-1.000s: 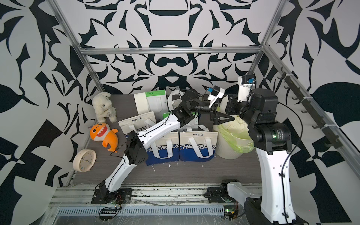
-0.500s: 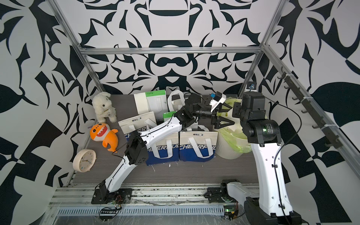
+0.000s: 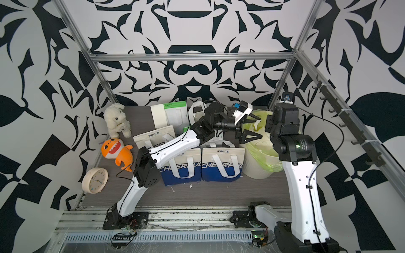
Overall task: Shred takeout receipts and throw away
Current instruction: Place the takeout receipt in the trash bin.
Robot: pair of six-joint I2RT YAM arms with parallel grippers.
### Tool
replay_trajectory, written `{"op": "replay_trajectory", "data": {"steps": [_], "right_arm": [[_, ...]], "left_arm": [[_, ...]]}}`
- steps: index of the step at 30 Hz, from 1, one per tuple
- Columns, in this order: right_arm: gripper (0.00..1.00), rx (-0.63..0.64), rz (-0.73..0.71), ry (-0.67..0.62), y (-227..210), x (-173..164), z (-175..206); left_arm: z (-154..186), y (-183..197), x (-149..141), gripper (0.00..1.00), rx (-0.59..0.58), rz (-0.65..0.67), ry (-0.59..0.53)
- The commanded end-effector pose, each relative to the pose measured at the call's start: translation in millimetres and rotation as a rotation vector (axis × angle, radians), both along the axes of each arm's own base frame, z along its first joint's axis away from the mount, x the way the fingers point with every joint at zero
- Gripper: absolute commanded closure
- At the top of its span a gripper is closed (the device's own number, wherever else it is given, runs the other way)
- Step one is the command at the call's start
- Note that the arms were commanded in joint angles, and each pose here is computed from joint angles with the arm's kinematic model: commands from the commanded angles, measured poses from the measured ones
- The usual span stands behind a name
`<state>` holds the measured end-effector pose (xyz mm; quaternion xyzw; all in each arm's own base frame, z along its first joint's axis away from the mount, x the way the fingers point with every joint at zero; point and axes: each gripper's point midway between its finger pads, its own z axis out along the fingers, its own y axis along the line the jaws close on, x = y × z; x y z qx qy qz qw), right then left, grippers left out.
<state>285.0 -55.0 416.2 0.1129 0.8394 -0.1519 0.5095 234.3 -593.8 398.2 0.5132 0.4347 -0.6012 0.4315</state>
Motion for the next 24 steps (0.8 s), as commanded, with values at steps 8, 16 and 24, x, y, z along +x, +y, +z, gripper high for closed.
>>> {"op": "replay_trajectory", "data": {"steps": [8, 16, 24], "right_arm": [[1.0, 0.253, 0.467, -0.097, 87, -14, 48], [1.0, 0.377, 0.543, -0.097, 109, 2, 34], [1.0, 0.119, 0.071, -0.021, 19, 4, 7]], "left_arm": [[6, 3, -6, 0.01, -0.007, -0.015, -0.01], [9, 3, -6, 0.01, -0.014, -0.021, 0.005], [7, -2, -3, 0.01, -0.022, -0.026, 0.025]]}}
